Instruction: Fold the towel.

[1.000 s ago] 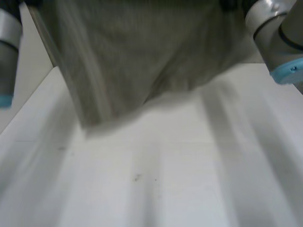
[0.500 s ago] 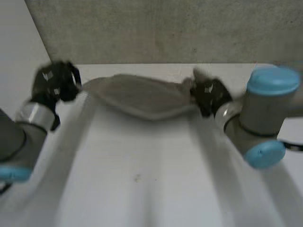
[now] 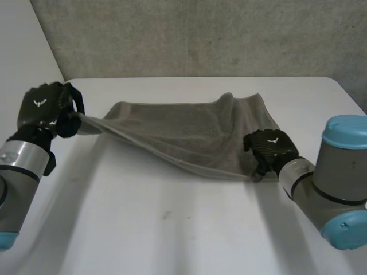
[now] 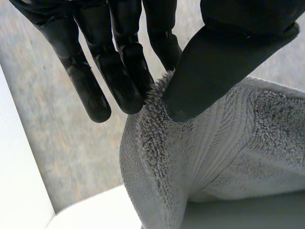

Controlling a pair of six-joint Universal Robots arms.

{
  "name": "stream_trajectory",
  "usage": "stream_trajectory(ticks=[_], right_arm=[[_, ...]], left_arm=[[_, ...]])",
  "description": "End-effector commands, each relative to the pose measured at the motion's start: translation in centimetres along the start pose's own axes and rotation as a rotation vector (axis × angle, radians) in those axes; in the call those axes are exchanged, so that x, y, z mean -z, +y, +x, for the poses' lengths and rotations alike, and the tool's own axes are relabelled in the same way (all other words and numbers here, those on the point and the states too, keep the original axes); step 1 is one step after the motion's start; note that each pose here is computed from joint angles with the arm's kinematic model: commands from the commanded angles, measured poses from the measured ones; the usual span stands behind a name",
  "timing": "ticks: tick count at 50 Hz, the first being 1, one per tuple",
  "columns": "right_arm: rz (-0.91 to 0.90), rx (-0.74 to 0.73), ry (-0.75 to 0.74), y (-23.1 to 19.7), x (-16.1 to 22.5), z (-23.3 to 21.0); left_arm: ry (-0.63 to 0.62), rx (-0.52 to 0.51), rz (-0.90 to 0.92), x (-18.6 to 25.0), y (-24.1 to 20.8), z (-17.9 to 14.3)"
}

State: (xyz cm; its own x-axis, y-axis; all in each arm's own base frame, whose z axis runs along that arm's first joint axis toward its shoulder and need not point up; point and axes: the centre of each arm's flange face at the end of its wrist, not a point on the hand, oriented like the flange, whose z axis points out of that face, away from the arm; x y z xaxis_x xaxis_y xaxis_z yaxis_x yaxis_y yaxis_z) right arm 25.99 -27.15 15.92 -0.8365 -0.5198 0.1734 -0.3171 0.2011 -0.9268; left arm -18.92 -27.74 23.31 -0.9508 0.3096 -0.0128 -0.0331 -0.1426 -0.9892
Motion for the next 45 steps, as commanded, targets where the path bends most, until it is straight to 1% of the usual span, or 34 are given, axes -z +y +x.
stream_trajectory(ticks=[1, 7, 16, 20, 27, 29, 32, 33, 34, 35, 36, 37, 40, 42, 45], right_arm=[[-0.042, -0.095, -0.006, 1.5, -0.4, 1.2], [-0.062, -0.152, -0.035, 2.1, -0.5, 1.0], [-0.066, -0.143, -0.047, 2.6, -0.9, 0.9], [-0.093, -0.140, -0.048, 3.8, -1.9, 0.9], [-0.083, -0.131, -0.022, 4.7, -3.4, 1.6], [-0.039, -0.124, 0.000, 4.2, -4.0, 2.3], [-0.019, -0.124, 0.022, 3.9, -4.2, 3.0], [-0.002, -0.127, 0.049, 3.6, -4.4, 3.9], [-0.002, -0.127, 0.049, 3.6, -4.4, 4.0], [0.014, -0.130, 0.085, 3.2, -4.4, 5.2], [0.014, -0.130, 0.086, 3.2, -4.4, 5.2], [0.030, -0.134, 0.117, 2.7, -4.2, 6.4], [0.034, -0.137, 0.136, 2.5, -4.1, 7.2], [0.026, -0.149, 0.162, 2.6, -4.0, 8.5], [0.018, -0.155, 0.171, 2.9, -4.1, 9.0]], left_arm=[[0.014, -0.008, 0.076, 0.4, -2.8, 0.5], [0.029, -0.008, 0.099, 0.1, -3.8, 1.0], [0.031, -0.008, 0.118, -0.5, -4.6, 1.1], [0.028, -0.009, 0.122, -0.7, -4.7, 1.0], [0.025, 0.013, 0.128, -0.9, -4.9, 0.8], [0.020, 0.021, 0.126, -1.0, -4.9, 0.6], [0.016, 0.033, 0.119, -1.1, -4.6, 0.4], [0.014, 0.033, 0.116, -1.1, -4.5, 0.4], [0.014, 0.033, 0.116, -1.1, -4.5, 0.4], [0.013, 0.034, 0.114, -1.2, -4.4, 0.3], [0.013, 0.034, 0.114, -1.2, -4.4, 0.3], [0.011, 0.033, 0.113, -1.2, -4.4, 0.3], [0.003, 0.033, 0.108, -1.2, -4.2, 0.0], [-0.004, 0.032, 0.105, -1.3, -4.1, -0.3], [-0.010, 0.031, 0.099, -1.4, -3.9, -0.5]])
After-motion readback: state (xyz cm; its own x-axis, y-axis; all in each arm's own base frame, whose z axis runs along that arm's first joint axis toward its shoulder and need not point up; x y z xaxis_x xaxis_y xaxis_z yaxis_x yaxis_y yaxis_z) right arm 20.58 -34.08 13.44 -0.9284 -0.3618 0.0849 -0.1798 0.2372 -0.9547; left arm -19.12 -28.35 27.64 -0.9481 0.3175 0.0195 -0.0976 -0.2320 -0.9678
